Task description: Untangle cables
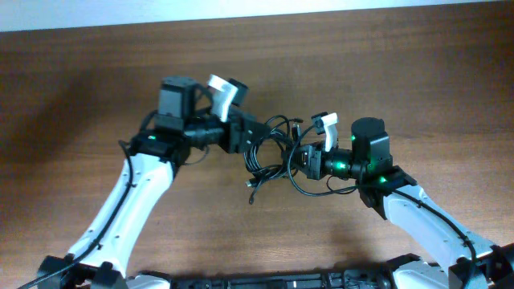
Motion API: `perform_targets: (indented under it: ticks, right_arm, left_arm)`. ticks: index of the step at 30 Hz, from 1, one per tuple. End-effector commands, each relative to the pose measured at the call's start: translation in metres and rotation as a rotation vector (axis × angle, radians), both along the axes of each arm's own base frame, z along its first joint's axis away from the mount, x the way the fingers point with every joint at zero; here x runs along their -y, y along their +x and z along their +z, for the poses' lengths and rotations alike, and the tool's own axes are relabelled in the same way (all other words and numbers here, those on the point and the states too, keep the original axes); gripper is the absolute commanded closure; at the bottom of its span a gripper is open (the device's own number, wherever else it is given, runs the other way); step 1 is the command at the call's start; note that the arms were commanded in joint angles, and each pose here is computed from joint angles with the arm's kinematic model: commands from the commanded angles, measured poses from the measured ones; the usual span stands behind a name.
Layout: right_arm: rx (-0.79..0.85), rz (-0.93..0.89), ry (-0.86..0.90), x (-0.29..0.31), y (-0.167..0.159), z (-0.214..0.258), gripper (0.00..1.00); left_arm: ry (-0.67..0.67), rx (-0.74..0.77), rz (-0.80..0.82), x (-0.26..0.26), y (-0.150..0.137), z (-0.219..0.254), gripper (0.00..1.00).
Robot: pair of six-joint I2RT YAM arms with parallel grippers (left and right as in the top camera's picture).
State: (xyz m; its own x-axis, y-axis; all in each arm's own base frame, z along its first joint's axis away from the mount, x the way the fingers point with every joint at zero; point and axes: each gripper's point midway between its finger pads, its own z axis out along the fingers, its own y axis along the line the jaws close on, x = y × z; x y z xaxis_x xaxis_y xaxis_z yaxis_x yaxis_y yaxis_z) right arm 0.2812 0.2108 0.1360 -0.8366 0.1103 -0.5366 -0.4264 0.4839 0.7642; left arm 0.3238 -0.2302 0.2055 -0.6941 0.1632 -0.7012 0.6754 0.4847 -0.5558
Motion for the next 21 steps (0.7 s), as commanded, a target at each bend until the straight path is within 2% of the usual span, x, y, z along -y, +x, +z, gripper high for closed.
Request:
perform_targets:
  ticks: [1,3,4,8,11,13,15,17,19,21]
  right_arm:
    - [-0.007,-0.062,0.01,0.003,0.009,0.006,0.96]
    - [-0.03,-0.092,0.039,0.003,0.013,0.011,0.96]
    - [-0.037,-0.098,0.051,0.002,0.014,0.013,0.96]
    - [-0.055,-0.105,0.057,0.002,0.014,0.012,0.96]
    - [-0.094,-0.115,0.076,0.002,0.013,0.013,0.96]
    - [-0.091,-0.115,0.078,0.001,0.014,0.013,0.95]
    - [-0.108,-0.119,0.089,0.001,0.013,0.014,0.96]
    - [-0.094,-0.094,0.115,-0.002,0.012,0.022,0.96]
    - [-0.077,-0.088,0.141,-0.004,0.013,0.029,0.95]
    - [-0.076,-0.088,0.141,-0.004,0.013,0.03,0.95]
  left_arm:
    - [-0.001,-0.15,0.142,-0.029,0.011,-0.009,0.33]
    - [0.062,-0.217,0.183,-0.037,0.005,-0.025,0.3]
    - [0.11,-0.241,0.183,-0.039,-0.002,-0.035,0.36]
    - [0.164,-0.16,0.044,-0.02,-0.022,-0.04,0.45]
    - [0.17,-0.151,0.023,-0.014,-0.025,-0.04,0.5]
    - [0.172,-0.149,0.015,-0.012,-0.027,-0.04,0.76]
    - [0.206,-0.14,0.041,-0.016,-0.023,-0.044,0.88]
    - [0.23,-0.133,0.061,-0.019,-0.02,-0.047,0.89]
    - [0.23,-0.133,0.054,-0.017,-0.021,-0.047,0.72]
    - [0.23,-0.132,0.044,-0.014,-0.024,-0.047,0.64]
